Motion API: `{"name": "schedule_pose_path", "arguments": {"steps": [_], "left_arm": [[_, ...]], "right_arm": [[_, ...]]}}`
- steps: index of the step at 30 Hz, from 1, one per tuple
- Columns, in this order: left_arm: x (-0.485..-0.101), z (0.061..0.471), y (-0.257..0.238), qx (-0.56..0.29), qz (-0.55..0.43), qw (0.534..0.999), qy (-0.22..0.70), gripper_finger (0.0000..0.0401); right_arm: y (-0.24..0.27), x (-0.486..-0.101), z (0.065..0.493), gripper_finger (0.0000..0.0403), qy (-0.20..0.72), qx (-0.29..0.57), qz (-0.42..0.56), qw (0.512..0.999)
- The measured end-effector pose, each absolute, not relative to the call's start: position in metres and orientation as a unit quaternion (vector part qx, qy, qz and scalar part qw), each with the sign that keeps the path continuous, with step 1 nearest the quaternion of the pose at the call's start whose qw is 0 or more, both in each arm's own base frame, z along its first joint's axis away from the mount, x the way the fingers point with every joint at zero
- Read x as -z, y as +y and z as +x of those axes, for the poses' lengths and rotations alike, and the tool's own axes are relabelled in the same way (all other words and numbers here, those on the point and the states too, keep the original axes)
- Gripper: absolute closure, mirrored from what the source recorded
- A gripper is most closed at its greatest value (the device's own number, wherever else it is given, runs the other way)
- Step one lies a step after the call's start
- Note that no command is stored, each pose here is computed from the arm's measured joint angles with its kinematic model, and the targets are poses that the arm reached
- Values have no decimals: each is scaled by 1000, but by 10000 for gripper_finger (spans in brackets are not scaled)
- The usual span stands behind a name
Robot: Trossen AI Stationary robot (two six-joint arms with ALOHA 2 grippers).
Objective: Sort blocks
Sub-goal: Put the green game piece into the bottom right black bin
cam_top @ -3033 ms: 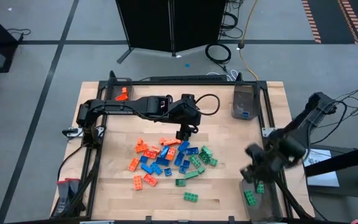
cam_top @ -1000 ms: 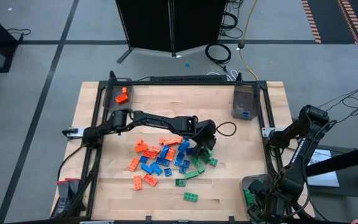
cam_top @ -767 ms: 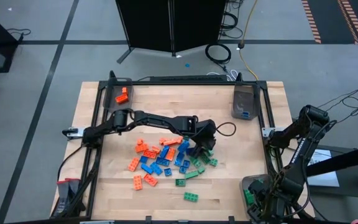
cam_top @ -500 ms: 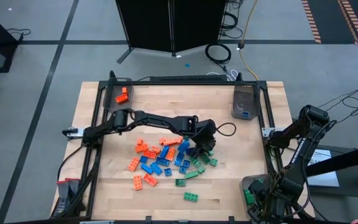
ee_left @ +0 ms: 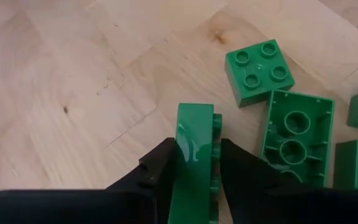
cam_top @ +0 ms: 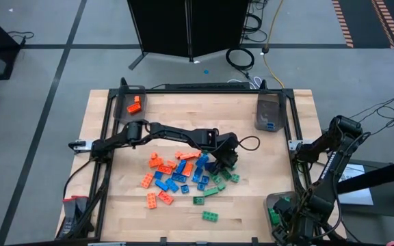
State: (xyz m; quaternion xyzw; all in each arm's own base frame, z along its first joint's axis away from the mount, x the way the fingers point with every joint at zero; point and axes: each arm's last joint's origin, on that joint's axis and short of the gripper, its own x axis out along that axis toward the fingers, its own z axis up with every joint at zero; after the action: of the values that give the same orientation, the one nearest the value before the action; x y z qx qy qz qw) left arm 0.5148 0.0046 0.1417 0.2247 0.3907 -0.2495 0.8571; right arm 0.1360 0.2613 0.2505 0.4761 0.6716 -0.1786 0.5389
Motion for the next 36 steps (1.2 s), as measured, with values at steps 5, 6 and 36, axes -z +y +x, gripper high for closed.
{"name": "schedule_pose_path", "arguments": {"steps": [5, 6, 36], "left_arm": [[-142, 515, 5, 240, 228, 856, 396, 315], [-142, 515, 5, 234, 232, 856, 398, 316], [-420, 441, 47, 42, 152, 963, 220, 314]], "right_arm": [[262, -251, 138, 129, 666, 175, 484, 541], [262, -251, 139, 129, 659, 171, 485, 548], [152, -312, 142, 129, 103, 296, 264, 912]]}}
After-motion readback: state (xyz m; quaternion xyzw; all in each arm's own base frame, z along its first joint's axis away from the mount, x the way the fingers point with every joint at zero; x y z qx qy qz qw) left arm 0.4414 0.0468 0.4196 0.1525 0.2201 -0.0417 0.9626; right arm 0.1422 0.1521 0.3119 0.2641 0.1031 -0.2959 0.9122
